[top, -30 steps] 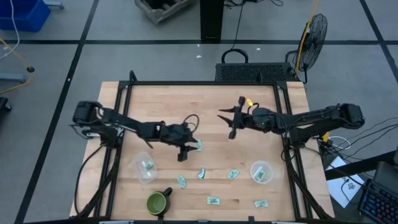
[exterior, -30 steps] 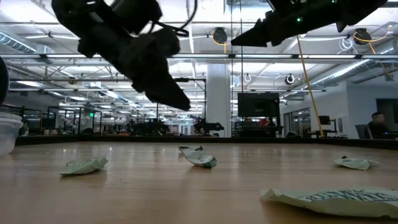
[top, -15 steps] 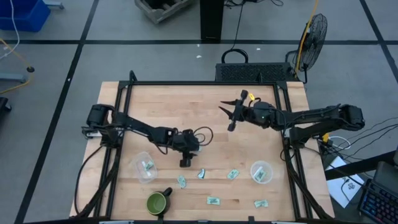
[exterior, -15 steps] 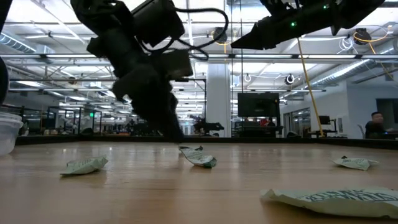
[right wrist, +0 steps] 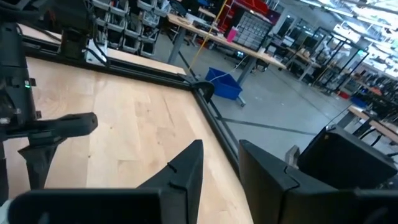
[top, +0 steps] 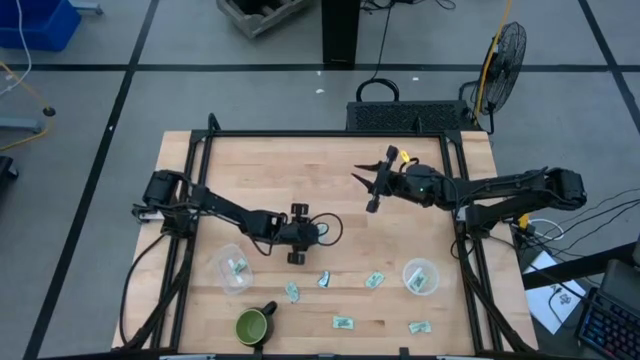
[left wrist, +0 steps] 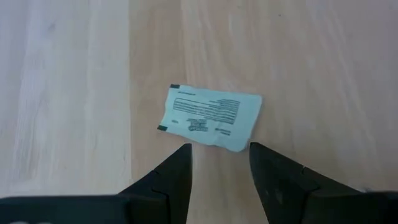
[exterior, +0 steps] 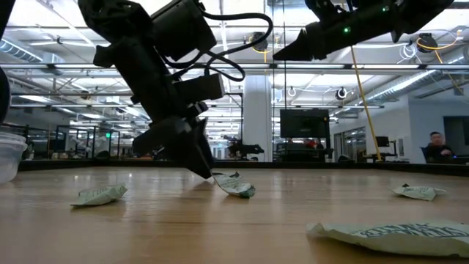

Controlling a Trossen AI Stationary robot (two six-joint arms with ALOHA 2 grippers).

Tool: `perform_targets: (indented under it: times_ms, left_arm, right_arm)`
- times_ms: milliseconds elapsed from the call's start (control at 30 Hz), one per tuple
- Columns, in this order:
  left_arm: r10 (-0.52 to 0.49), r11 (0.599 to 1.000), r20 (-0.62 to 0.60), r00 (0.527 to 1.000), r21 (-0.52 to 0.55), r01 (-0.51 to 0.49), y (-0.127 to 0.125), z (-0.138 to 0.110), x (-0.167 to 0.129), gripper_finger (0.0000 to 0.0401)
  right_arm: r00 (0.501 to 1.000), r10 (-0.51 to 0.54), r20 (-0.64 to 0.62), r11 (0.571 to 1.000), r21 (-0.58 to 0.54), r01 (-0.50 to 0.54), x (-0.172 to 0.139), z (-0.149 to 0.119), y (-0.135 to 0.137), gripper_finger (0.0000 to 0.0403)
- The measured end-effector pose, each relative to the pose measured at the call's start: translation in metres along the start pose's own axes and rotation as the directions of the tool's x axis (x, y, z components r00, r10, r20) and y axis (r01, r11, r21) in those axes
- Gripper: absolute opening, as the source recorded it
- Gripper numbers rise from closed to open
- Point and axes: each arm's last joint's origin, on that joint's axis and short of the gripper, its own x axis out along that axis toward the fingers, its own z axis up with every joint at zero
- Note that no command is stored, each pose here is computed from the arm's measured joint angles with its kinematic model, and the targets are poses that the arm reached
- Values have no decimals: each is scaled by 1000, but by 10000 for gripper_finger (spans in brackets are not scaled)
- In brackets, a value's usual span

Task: Pick and place items into bin
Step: Put the green stevia packet into the left transparent bin

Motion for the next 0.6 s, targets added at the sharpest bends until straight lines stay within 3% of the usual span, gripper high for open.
perform_targets:
  times_ms: [267,600]
  left_arm:
    - [-47,998,11,999,38,46,0,1,0,166]
    - [-16,997,49,999,75,13,2,4,1,166]
  right_arm:
    - [999,15,-41,1000,-11,-15,0,-4,1,96]
    - [998,22,-60,1000,-18,-23,0,-6,2,96]
